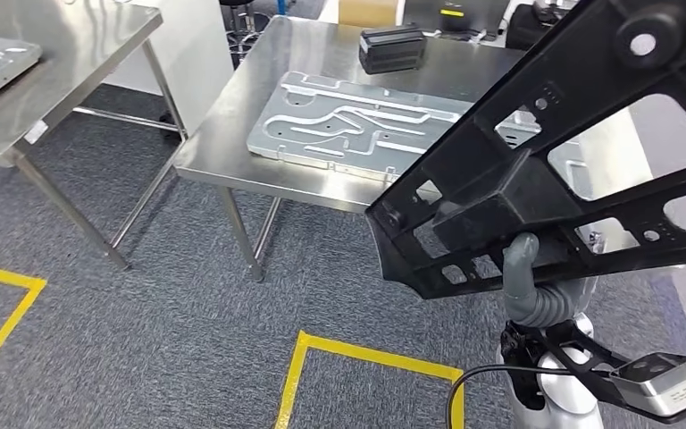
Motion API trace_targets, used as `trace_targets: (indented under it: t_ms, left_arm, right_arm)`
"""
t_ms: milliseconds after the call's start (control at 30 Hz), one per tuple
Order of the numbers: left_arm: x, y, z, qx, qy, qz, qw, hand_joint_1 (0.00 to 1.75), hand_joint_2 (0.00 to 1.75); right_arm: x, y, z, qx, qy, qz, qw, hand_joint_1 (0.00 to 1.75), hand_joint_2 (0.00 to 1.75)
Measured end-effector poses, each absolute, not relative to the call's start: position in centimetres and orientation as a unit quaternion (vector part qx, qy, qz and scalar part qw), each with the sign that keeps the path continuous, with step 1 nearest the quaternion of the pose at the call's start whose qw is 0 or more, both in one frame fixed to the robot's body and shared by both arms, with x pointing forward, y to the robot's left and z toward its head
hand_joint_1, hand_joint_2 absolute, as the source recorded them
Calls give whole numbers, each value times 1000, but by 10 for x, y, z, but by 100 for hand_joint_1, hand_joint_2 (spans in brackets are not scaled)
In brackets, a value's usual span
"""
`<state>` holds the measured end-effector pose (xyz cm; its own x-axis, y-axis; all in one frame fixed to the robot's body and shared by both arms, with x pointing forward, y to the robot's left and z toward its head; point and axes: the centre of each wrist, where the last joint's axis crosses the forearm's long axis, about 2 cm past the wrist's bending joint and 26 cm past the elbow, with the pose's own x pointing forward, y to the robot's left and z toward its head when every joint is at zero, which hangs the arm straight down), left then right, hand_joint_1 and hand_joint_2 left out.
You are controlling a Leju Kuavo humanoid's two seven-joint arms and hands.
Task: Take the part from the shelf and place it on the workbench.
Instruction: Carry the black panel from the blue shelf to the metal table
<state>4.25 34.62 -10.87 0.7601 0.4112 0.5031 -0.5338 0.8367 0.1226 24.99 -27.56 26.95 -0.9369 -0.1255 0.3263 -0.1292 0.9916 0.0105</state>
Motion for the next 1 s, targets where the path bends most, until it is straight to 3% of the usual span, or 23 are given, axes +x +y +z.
trace_targets:
  t_ms: [1000]
  left_arm:
    - [44, 343, -109, 104, -244, 276, 924, 0, 175]
  right_arm:
    - [261, -263, 266, 85, -980, 25, 177, 175, 175]
